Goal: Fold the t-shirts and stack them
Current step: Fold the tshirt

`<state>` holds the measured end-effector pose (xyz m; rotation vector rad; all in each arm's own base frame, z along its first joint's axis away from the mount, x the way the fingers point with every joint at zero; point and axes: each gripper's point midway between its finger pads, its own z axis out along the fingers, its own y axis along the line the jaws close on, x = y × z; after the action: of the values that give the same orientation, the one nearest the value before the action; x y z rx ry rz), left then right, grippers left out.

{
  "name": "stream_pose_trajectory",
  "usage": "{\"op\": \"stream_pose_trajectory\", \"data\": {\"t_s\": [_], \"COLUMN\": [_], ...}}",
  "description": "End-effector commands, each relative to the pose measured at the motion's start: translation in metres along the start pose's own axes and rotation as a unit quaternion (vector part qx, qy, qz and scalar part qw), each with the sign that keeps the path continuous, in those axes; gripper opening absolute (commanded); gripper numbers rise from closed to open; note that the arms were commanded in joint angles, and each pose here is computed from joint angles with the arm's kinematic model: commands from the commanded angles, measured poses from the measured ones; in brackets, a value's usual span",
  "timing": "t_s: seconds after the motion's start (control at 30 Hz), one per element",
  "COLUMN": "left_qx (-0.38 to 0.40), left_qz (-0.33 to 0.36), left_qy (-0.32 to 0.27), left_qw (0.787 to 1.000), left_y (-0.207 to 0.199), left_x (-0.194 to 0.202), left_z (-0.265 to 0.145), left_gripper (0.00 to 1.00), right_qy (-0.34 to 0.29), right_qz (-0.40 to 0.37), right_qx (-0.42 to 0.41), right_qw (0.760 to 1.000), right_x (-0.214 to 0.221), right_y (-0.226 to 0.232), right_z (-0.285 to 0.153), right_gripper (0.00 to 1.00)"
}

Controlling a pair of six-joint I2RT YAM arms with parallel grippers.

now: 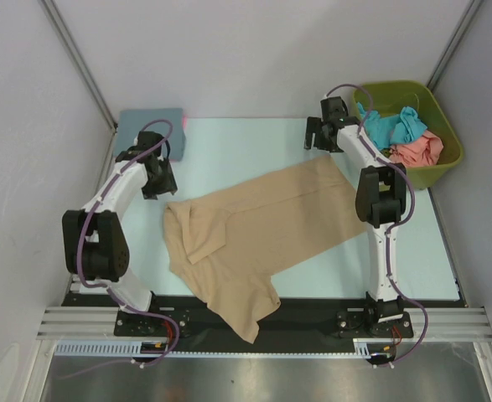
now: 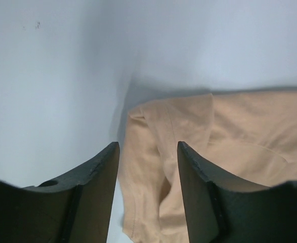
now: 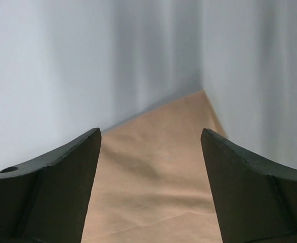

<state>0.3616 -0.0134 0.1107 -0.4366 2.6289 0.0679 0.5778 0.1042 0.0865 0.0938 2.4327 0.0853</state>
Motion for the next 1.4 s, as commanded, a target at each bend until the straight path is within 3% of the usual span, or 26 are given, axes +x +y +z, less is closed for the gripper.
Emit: {"op": "stream_pose_trajectory", "data": {"t_s": [0.0,0.2,0.37,0.43,0.6,0.93,1.23,1.37], "left_qx": [0.022,0.021,0.010,-0.020,-0.050,-0.088,-0.102,-0.107], "left_qz": [0.017,0.023,0.006,-0.006,-0.042,-0.045,-0.039,-0.033], "left_qy": [-0.022,-0.022,0.028,0.047,0.058,0.075,0.070,0.060], "left_qw": [0.999,0.999,1.000,0.999,0.996,0.992,0.991,0.992], "left_y": [-0.005,-0.030,-0.044,-0.041,-0.038,-0.033,-0.028,-0.026], "left_x": [-0.028,-0.018,0.007,0.015,0.025,0.040,0.041,0.035], "left_z": [-0.004,-0.015,0.003,0.008,0.015,0.029,0.038,0.038], "left_gripper": [0.54,0.46,0.34,0.34,0.36,0.41,0.33,0.20], "right_qy": [0.006,0.039,0.045,0.042,0.036,0.049,0.038,0.022], "right_qz": [0.059,0.073,0.078,0.074,0.065,0.067,0.053,0.051], "right_qx": [-0.034,-0.002,0.005,0.004,0.000,0.004,0.030,0.042], "right_qw": [0.998,0.997,0.996,0.996,0.997,0.996,0.997,0.998], "right_x": [-0.001,0.026,0.030,0.029,0.026,0.033,0.025,0.014], "right_y": [0.018,0.018,0.002,-0.002,-0.004,-0.014,-0.028,-0.035], "right_z": [-0.004,0.004,0.007,0.005,0.003,0.013,0.023,0.027], "right_gripper": [0.84,0.77,0.68,0.66,0.65,0.68,0.71,0.71]}}
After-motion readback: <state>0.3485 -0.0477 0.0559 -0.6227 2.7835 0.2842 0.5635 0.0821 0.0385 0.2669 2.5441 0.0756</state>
